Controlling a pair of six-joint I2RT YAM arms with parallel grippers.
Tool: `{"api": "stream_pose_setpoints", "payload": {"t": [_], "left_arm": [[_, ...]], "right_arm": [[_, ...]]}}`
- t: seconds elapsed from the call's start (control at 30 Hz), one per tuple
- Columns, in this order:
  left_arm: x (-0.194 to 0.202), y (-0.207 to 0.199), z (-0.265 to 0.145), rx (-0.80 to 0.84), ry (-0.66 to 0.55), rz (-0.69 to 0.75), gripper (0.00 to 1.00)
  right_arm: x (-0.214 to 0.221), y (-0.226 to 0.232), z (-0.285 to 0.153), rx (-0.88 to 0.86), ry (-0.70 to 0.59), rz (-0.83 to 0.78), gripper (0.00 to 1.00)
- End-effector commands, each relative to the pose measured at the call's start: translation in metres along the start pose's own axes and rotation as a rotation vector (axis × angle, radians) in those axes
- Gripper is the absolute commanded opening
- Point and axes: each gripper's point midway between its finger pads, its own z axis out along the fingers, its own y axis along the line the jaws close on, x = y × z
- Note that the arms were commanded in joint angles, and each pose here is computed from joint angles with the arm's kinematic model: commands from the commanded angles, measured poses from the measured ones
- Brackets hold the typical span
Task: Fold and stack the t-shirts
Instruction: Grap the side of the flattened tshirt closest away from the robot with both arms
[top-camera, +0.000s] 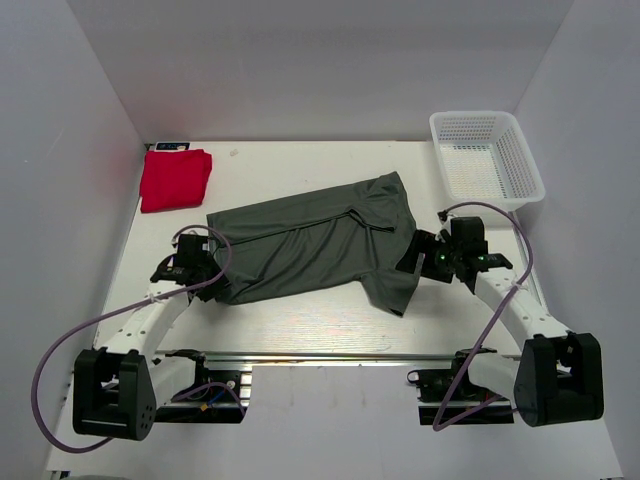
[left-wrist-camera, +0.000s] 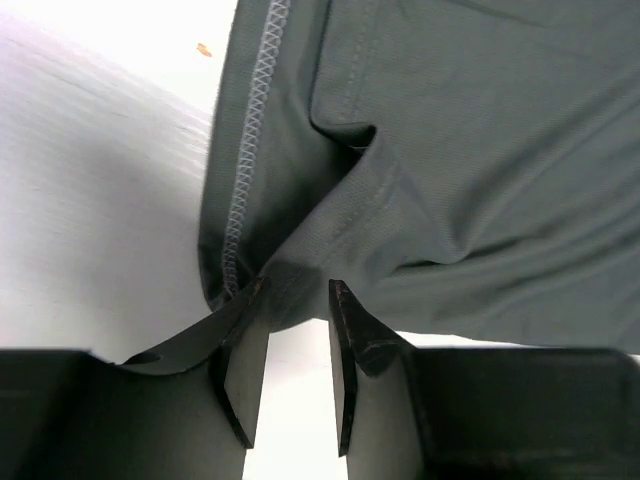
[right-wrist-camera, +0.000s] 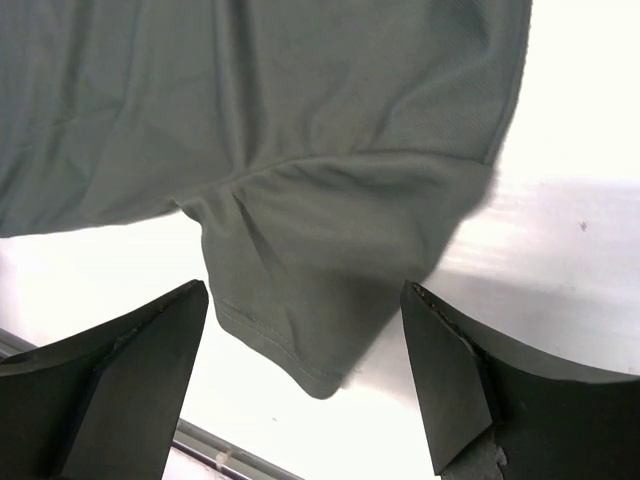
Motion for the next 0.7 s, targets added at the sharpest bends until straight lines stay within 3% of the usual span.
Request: {"api": "stream_pose_setpoints", "payload": {"t": [0.0,0.03,0.2,0.37,0.67], "left_arm": [[0.001,0.011,0.002,-0.05,-0.008,0.035,0.4],[-0.001,0.013,0.002,-0.061,-0.016,0.026,0.4],[-0.007,0.007,0.005,-0.01,-0.07,0.035,0.6],[-0.003,-0.009,0.014,0.089,-0.057,0.094,0.6],[0.001,-0.014,0.008,0.134,-0.05,0.113,0.1]], "right_arm": [[-0.001,-0.001,-0.009,0.026,-0.003,-0.014,0.84],[0.003,-0.003,-0.01,0.031,0.011,-0.009,0.84],[0.011,-0.005,-0.012,0.04,0.037,-0.008,0.84],[0.013,-0.006,-0.016,0.052,0.034,-0.004,0.85],[0.029,-0.012,-0.015,0.065,0.076,0.028,0.85]]}}
